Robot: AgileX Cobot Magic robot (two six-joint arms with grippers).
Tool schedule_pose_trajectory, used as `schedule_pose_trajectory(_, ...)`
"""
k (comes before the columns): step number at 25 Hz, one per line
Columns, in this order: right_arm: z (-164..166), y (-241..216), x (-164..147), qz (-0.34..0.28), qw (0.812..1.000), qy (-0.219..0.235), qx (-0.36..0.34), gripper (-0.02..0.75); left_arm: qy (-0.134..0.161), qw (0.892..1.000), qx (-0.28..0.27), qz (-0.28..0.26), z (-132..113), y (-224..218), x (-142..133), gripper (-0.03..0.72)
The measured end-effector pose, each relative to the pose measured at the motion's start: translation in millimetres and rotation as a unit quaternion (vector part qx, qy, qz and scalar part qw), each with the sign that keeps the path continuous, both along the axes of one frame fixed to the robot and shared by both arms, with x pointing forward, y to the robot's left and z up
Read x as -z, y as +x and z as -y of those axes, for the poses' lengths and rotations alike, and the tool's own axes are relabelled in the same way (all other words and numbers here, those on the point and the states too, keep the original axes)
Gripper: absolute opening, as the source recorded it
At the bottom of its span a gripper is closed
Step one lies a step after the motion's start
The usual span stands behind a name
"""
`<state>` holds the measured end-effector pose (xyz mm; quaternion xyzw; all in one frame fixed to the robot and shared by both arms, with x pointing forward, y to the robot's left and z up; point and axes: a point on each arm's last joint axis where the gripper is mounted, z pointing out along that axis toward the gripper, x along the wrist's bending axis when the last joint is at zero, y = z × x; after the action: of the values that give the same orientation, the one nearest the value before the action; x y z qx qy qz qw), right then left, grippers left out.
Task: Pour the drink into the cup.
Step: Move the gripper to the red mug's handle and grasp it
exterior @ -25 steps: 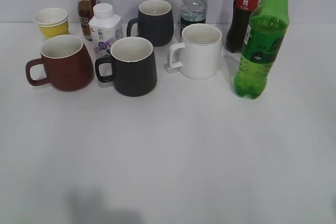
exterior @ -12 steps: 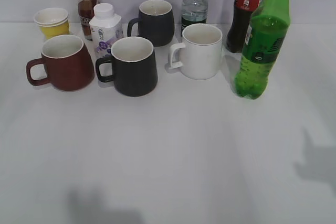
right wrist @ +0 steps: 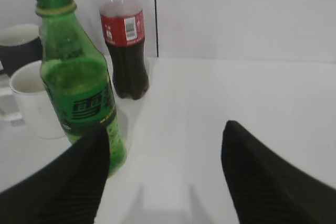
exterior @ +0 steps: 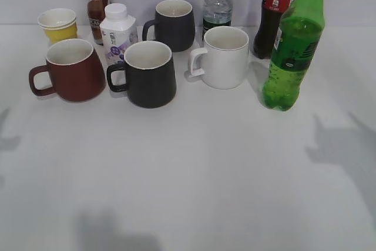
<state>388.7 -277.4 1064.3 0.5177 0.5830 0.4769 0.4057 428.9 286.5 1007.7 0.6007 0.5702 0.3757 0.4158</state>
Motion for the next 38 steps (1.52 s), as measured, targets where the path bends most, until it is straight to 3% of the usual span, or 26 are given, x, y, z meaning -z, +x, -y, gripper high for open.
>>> schedule_pose_trajectory(5,-4,28,18,-0.027,1.000,-0.007,-0.003,0.501,-0.007,1.000,-0.010,0.003,1,31,29,0.251)
schedule_pose_trajectory(11,-9,45,31,-0.038,0.999,-0.008,-0.009,0.501,-0.002,0.999,-0.012,-0.037,2,47,63,0.255)
schedule_pose_trajectory(17,-31,53,55,-0.077,0.995,-0.017,-0.059,0.501,0.001,0.998,0.015,-0.060,15,46,71,0.266)
schedule_pose_trajectory(22,-41,53,84,-0.064,0.994,-0.013,-0.083,0.501,0.005,0.995,0.050,-0.087,31,36,79,0.316)
schedule_pose_trajectory(25,-43,58,94,-0.058,0.995,-0.009,-0.084,0.501,-0.008,0.997,0.033,-0.071,29,27,84,0.340)
schedule_pose_trajectory(27,-44,61,98,-0.057,0.995,-0.008,-0.084,0.501,-0.017,0.999,0.020,-0.029,25,22,82,0.349)
schedule_pose_trajectory(30,-44,63,96,-0.037,0.996,-0.001,-0.082,0.501,-0.016,0.999,0.025,0.017,26,24,78,0.351)
schedule_pose_trajectory(38,-38,67,91,-0.016,0.998,0.042,-0.035,0.501,-0.010,0.998,0.031,0.062,28,34,93,0.351)
